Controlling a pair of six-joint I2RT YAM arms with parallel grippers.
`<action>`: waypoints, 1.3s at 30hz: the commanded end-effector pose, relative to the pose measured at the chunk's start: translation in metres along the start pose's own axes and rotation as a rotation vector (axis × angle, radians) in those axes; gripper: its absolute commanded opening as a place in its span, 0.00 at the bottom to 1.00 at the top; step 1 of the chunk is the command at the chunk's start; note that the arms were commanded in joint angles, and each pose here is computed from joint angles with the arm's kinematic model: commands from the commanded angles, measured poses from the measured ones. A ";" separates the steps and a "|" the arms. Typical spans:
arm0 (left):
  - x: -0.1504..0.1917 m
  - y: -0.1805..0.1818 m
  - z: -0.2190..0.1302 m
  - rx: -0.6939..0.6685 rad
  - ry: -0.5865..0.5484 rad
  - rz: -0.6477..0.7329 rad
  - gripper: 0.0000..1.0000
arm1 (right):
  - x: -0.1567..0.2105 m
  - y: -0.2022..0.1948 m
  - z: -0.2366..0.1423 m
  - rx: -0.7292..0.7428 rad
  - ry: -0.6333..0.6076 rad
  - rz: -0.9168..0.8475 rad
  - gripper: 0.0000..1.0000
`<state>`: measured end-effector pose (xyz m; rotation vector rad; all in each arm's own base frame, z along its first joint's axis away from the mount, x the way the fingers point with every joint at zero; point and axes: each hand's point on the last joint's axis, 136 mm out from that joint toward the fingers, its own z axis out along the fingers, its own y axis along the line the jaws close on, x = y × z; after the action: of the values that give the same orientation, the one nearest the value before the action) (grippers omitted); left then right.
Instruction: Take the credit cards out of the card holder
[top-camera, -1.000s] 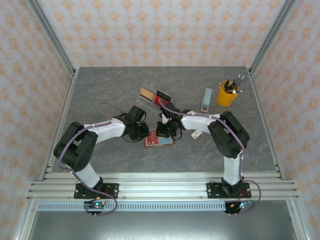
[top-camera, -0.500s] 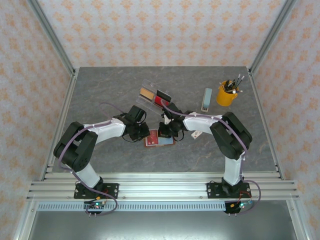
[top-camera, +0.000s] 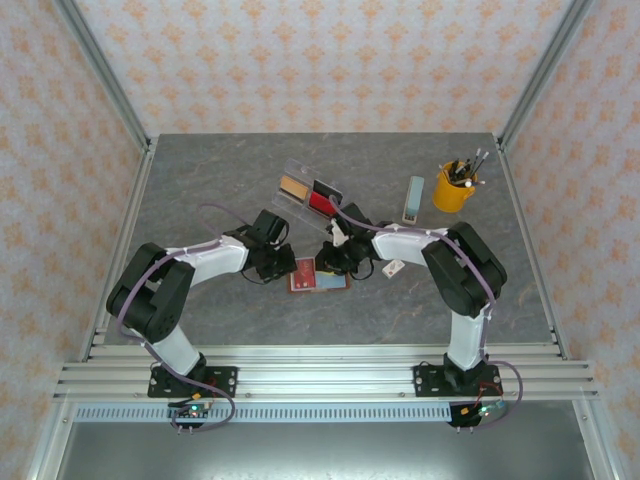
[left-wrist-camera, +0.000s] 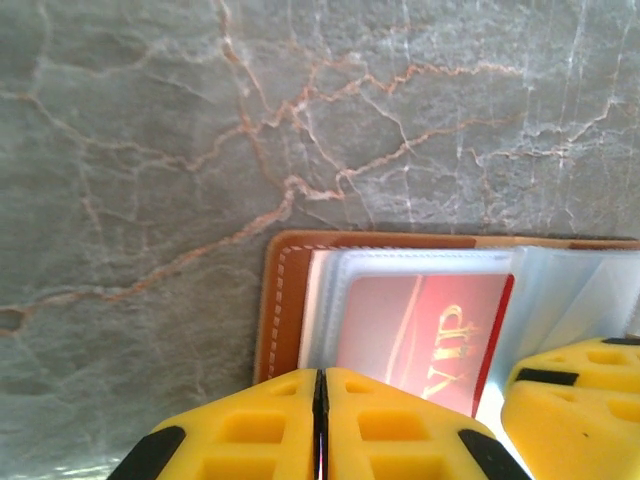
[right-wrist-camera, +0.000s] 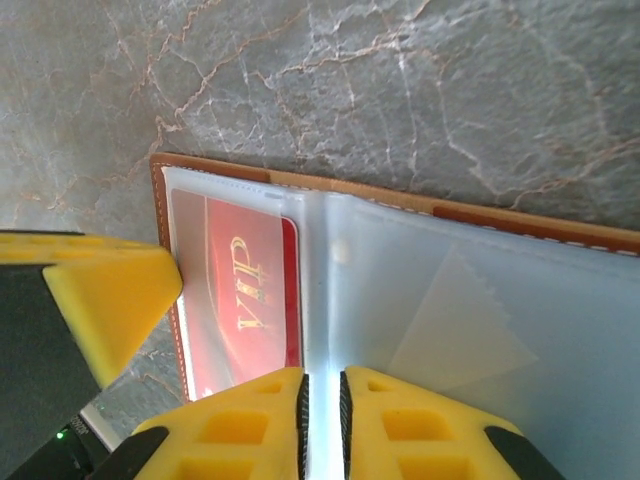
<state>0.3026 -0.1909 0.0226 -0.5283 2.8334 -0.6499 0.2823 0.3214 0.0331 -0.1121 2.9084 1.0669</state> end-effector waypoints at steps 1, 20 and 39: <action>0.002 0.011 0.006 -0.023 0.009 0.033 0.12 | 0.004 -0.002 0.006 -0.018 0.029 0.011 0.18; 0.005 0.018 0.015 -0.045 0.034 0.018 0.11 | -0.002 0.010 0.010 -0.082 0.022 0.010 0.17; 0.005 0.018 0.015 -0.048 0.031 0.018 0.11 | -0.003 0.009 0.011 -0.080 0.017 0.028 0.20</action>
<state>0.3074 -0.1935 0.0194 -0.4953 2.8251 -0.6750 0.2844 0.3304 0.0349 -0.0841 2.8784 1.1824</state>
